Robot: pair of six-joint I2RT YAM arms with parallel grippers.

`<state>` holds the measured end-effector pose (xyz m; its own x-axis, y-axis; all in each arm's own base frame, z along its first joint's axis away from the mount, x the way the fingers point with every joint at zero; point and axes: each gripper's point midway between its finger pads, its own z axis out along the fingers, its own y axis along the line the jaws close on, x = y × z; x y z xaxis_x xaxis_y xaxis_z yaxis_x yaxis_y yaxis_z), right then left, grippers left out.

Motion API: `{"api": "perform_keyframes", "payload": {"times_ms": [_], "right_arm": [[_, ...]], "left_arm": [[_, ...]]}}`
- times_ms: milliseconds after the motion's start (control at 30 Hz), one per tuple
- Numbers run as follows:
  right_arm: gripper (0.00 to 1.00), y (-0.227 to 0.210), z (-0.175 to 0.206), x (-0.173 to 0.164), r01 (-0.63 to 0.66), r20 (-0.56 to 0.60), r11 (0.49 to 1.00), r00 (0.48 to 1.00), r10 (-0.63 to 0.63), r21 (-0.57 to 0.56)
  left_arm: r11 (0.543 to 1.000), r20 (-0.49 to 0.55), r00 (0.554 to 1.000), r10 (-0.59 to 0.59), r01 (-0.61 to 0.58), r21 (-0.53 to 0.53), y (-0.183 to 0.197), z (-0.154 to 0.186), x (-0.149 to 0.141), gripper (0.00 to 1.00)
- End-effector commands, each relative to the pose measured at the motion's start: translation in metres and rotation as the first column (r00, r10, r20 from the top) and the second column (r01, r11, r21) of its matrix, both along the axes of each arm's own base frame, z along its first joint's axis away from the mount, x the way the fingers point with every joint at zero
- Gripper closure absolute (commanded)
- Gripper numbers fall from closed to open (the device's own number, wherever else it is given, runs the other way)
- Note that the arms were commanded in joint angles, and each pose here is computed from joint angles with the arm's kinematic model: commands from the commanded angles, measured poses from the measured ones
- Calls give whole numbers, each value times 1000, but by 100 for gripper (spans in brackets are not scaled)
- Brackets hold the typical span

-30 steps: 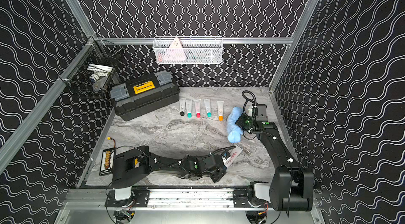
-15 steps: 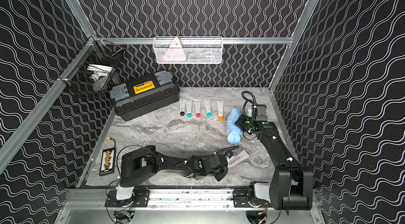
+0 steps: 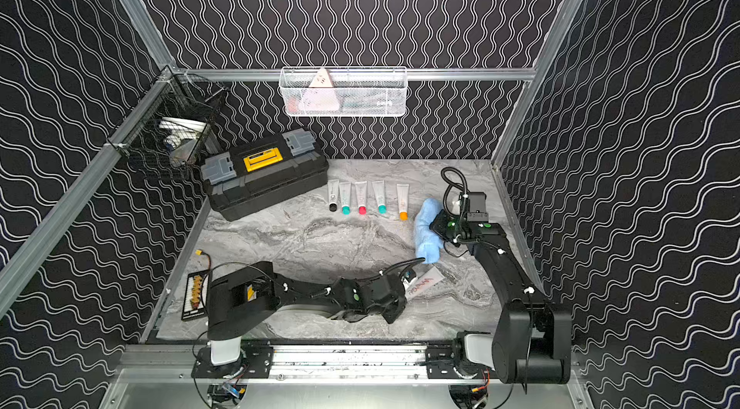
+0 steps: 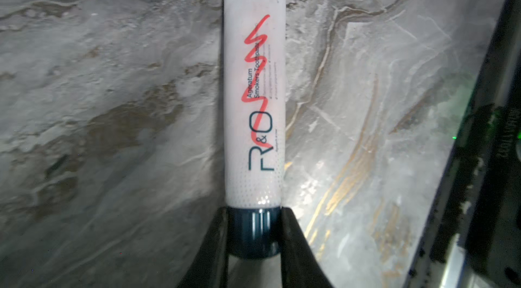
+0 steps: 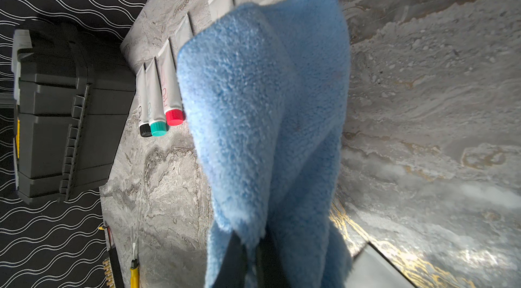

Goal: Wipe the surface of the toothpaste tube
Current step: Move the toothpaste to the center of the board.

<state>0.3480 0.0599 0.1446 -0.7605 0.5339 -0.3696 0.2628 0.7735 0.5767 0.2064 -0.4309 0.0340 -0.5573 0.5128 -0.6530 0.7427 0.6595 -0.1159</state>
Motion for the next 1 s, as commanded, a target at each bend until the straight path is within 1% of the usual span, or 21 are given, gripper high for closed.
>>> {"api": "perform_keyframes", "payload": {"times_ms": [0,100,167,300,367,467,533,633,767,833,967], "right_arm": [[100,0,3,0,-11,10,1000,1000,11,-6],[100,0,7,0,-29,26,999,999,29,-20],[100,2,11,0,-47,41,999,998,48,-25],[100,4,15,0,-74,45,996,996,76,-48],[100,5,16,0,-84,36,994,996,87,-70],[100,8,15,1,-105,13,988,994,107,-111],[100,11,12,1,-120,-8,983,993,120,-136],[100,15,8,3,-136,-31,977,991,133,-165],[100,19,5,4,-148,-39,975,989,144,-165],[100,20,4,5,-151,-42,975,988,146,-164],[100,22,3,5,-158,-46,975,987,153,-158]], "left_arm": [[1000,24,999,21,-21,-7,14,7,20,82],[999,-5,999,38,-38,3,36,1,35,80],[999,14,999,42,-42,-6,47,3,41,80],[999,42,998,51,-51,16,69,2,54,80],[998,27,998,54,-54,21,76,0,59,80],[999,-15,999,39,-39,-4,80,-2,60,79],[999,-37,999,30,-31,-21,81,-2,60,76],[999,-43,999,23,-24,-35,84,-3,60,67],[999,-43,999,32,-33,-28,89,-7,61,57],[999,-44,998,36,-38,-26,90,-7,62,55],[999,-43,998,41,-42,-32,90,-8,65,55]]}}
